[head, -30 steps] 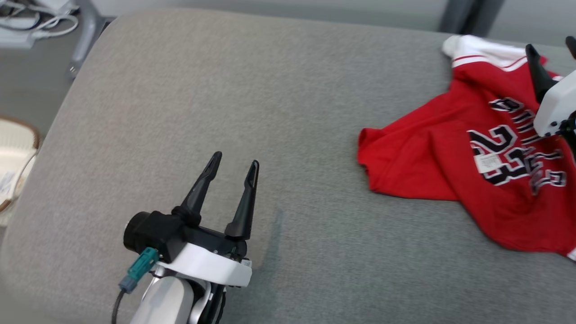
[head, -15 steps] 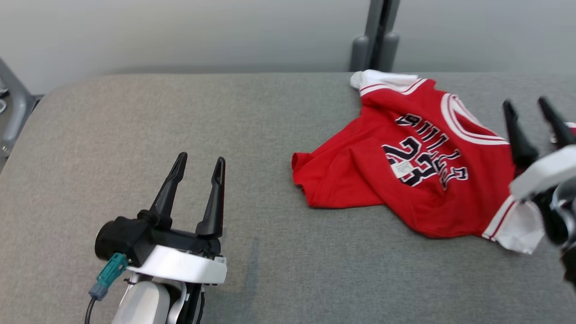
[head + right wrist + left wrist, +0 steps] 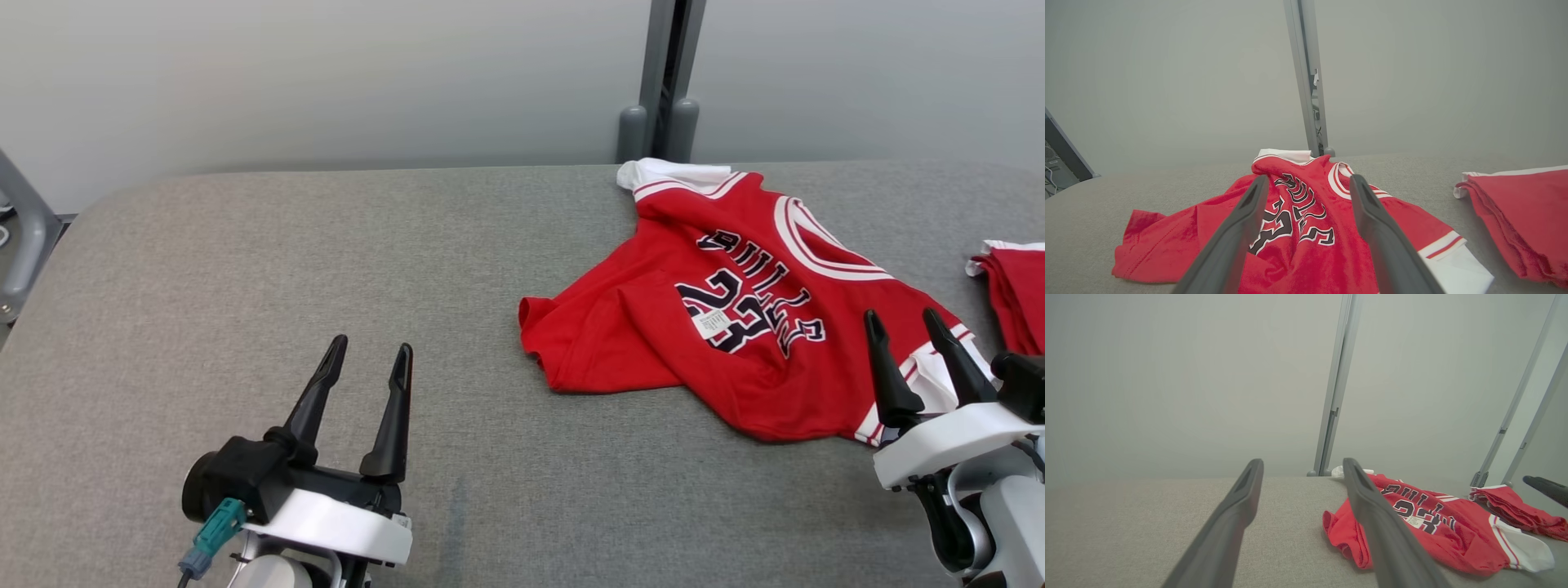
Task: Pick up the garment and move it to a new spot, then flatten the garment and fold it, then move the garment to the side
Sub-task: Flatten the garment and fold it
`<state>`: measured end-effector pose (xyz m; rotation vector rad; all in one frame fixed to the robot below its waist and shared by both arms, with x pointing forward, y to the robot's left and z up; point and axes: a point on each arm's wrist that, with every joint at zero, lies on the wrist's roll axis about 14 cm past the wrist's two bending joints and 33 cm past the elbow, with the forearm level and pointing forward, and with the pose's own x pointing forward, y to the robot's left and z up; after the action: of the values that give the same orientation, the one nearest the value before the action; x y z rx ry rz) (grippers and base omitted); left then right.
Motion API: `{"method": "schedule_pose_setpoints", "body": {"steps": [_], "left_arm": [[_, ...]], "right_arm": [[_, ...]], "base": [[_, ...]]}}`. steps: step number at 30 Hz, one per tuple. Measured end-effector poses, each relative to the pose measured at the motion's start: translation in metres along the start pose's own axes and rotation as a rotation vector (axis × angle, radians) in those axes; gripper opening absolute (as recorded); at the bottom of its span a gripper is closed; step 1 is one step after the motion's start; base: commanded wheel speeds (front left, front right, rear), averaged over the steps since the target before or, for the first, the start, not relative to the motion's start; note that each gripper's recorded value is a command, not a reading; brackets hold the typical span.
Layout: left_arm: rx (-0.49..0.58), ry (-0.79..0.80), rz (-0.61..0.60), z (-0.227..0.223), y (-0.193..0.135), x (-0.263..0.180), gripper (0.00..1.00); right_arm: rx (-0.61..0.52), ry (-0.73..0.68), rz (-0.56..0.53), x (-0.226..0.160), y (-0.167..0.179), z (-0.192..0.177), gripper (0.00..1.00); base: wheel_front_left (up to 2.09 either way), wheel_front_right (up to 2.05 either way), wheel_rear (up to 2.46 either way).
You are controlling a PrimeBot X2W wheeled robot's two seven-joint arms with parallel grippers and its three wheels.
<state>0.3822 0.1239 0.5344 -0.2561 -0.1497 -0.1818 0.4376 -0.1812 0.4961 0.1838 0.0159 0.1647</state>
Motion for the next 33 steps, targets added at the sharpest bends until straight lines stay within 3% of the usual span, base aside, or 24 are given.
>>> {"method": "schedule_pose_setpoints", "body": {"steps": [8, 17, 23, 33], "left_arm": [[0.011, 0.027, 0.016, -0.007, 0.006, -0.007, 1.0], [0.026, 0.062, 0.077, -0.016, 0.026, -0.017, 1.0], [0.034, 0.08, 0.143, -0.018, 0.045, -0.026, 1.0], [0.046, 0.096, 0.216, -0.02, 0.063, -0.036, 1.0]], "right_arm": [[0.013, 0.05, 0.066, 0.016, 0.024, -0.017, 1.0], [0.051, 0.208, 0.171, 0.067, 0.065, -0.053, 1.0], [0.05, 0.344, 0.191, 0.104, 0.075, -0.08, 1.0], [0.022, 0.521, 0.218, 0.122, 0.087, -0.124, 1.0]], "base": [[0.0, 0.0, 0.0], [0.0, 0.0, 0.0], [0.0, 0.0, 0.0], [0.0, 0.0, 0.0]]}}
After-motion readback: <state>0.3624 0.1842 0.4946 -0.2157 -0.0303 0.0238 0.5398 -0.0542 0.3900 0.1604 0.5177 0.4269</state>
